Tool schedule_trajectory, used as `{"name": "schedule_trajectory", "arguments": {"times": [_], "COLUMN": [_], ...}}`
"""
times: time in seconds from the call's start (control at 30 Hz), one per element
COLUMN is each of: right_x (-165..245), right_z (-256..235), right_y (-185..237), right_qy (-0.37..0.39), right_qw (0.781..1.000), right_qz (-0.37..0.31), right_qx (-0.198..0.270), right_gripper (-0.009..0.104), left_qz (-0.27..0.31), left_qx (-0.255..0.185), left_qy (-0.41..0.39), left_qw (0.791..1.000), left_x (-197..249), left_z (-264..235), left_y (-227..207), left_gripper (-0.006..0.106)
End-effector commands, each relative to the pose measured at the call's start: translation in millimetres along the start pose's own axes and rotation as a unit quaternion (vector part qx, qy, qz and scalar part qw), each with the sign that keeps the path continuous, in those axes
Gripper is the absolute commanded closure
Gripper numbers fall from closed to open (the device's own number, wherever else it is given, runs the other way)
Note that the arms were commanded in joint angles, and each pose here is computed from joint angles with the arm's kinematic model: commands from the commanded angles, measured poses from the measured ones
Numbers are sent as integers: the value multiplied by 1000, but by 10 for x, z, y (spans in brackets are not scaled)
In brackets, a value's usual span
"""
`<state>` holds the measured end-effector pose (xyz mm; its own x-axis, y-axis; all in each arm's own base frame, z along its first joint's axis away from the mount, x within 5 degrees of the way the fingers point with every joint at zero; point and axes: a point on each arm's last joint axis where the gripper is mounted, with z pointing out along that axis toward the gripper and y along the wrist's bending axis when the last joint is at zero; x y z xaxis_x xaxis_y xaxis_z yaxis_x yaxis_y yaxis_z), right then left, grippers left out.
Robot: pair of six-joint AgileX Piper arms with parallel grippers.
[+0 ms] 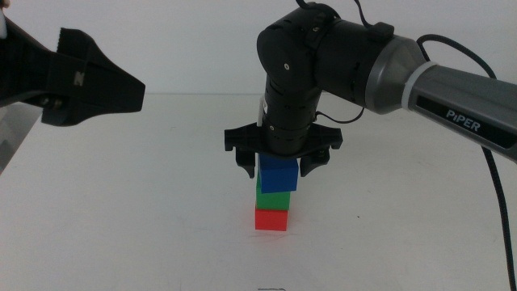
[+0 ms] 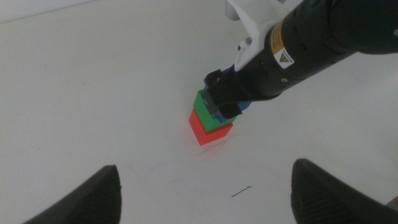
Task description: Stack red cubes first, then green, then blue cubes in a specific spot.
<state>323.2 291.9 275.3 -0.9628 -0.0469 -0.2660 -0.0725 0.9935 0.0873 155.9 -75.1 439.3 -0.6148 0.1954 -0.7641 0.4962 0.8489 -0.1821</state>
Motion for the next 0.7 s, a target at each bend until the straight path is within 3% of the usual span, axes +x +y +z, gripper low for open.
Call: {"name": "schedule_trajectory", "arguments": {"times": [0.0, 0.37, 0.67], "right_x": [-39, -40, -103], "right_z": [-319, -823, -1556], "right_y": [-44, -191, -891], "right_qy": [-37, -78, -154], "right_qw": [999, 996, 986], "right_qz": [-3, -30, -36], "right_qx": [-16, -44, -49], "right_gripper": [24, 21, 21], "left_qz": [0, 0, 0], "left_qx": [9, 9, 9], "left_qy": [-45, -45, -45], "left_qw": [999, 999, 999], "left_x": [-91, -91, -91], "left_z": [-91, -91, -91], "left_y": [-44, -44, -44], "left_gripper": [7, 7, 7]}}
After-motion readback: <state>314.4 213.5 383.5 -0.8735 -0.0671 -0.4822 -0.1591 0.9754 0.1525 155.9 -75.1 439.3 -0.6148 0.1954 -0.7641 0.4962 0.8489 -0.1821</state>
